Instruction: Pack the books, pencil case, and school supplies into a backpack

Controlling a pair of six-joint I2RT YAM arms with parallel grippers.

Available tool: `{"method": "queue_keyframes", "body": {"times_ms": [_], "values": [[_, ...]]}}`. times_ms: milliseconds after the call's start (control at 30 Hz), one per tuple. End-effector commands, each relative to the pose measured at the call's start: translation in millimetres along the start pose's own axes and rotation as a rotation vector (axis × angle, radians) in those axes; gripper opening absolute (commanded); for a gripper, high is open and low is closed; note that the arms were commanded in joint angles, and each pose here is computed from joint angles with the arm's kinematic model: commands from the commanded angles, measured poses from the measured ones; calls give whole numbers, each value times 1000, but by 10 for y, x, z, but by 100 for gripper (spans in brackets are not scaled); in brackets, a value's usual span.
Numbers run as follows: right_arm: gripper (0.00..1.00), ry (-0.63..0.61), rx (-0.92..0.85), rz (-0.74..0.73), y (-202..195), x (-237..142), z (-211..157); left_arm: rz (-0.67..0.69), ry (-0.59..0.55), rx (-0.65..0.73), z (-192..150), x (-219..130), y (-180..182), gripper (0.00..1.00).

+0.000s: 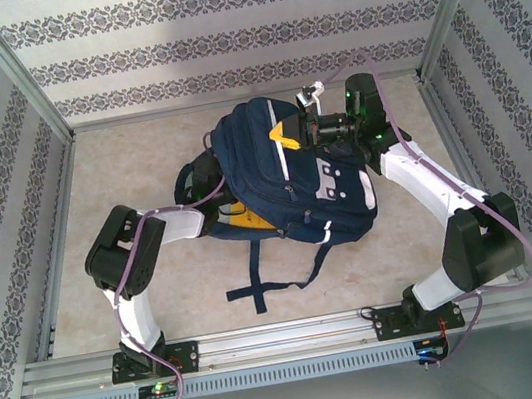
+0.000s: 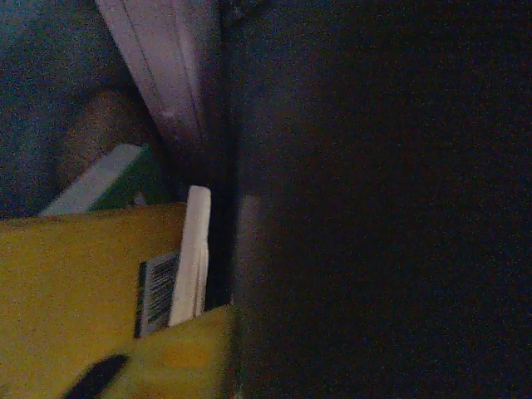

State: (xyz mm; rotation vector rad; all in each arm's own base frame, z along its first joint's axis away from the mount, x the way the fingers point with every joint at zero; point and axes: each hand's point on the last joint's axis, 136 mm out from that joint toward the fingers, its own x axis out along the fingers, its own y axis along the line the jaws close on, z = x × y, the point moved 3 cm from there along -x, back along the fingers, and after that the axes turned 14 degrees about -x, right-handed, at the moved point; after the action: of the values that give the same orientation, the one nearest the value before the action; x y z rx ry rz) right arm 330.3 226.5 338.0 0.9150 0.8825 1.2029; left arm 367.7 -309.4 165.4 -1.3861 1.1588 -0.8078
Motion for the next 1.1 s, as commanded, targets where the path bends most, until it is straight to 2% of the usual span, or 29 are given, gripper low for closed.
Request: {"method": "queue_keyframes", "body": {"times_ms": [0, 100, 167, 400, 500, 867, 933, 1067], "values": [[0, -17, -266, 132, 655, -38, 81, -4, 39, 63, -135, 123, -202, 49], [0, -40, -264, 113, 616, -57, 103, 81, -3, 90, -115, 40, -169, 70], [0, -52, -270, 97, 601, -85, 115, 130, -29, 111, -105, -25, -160, 78], [0, -82, -275, 64, 539, -167, 152, 198, -68, 129, -78, -242, -181, 87], [0, -102, -273, 51, 501, -206, 175, 181, -79, 116, -53, -354, -203, 94], [0, -195, -234, -19, 284, -339, 304, 201, -144, 135, -75, -813, -394, 94], [0, -217, -220, -44, 209, -345, 323, 244, -195, 123, -47, -945, -352, 93], [0, -277, -198, -116, 10, -349, 385, 346, -384, 105, 18, -1407, -304, 88]]}}
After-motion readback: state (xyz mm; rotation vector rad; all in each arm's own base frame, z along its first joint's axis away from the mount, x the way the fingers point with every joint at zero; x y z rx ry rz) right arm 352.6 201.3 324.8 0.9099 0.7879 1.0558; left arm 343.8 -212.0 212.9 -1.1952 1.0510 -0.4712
